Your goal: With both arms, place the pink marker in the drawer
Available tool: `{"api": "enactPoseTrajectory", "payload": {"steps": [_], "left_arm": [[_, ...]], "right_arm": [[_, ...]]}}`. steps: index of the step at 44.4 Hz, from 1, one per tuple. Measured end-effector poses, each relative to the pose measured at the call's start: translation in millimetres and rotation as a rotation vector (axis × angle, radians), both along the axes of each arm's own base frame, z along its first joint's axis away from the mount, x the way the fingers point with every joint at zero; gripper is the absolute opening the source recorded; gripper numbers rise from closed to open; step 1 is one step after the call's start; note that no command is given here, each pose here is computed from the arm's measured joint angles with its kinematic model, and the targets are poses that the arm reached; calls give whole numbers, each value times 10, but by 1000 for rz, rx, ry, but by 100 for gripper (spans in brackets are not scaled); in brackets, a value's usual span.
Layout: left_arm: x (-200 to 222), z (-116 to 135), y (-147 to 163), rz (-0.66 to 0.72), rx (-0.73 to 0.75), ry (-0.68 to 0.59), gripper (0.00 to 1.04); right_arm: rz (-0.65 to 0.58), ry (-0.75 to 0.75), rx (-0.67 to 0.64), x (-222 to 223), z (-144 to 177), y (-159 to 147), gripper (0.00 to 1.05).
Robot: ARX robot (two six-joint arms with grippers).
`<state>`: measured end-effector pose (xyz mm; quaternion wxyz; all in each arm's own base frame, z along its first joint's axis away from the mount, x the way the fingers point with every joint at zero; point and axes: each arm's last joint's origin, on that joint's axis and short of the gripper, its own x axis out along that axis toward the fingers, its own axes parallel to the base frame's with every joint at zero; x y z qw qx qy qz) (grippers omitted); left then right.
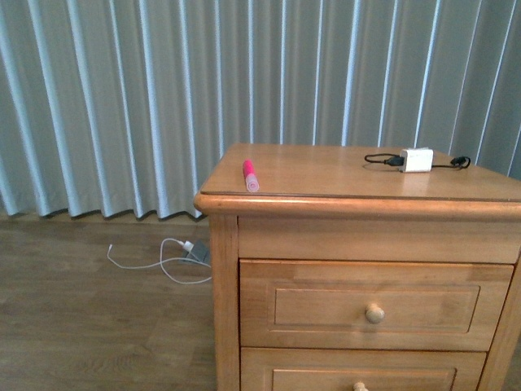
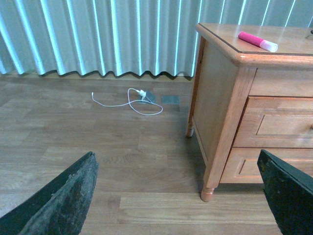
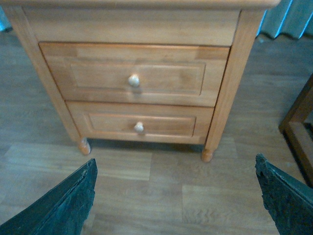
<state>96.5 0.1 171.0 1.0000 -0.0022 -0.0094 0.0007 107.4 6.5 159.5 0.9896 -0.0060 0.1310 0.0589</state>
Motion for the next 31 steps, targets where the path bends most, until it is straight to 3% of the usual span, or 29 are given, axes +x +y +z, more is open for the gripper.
{"api": "enactPoseTrajectory", "payload": {"steps": [9, 16, 21, 31], "left_arm": [[0, 0, 0, 0, 0, 0, 99], [0, 0, 0, 0, 0, 0, 99], [0, 0, 0, 0, 0, 0, 99], [0, 0, 0, 0, 0, 0, 99]], "right_arm": [[54, 42, -26, 363, 114, 195, 96], [112, 86, -31, 1020, 111, 569, 96], [96, 149, -53, 1573, -29, 826, 96], [56, 183, -89, 2182, -323, 1078, 96]]}}
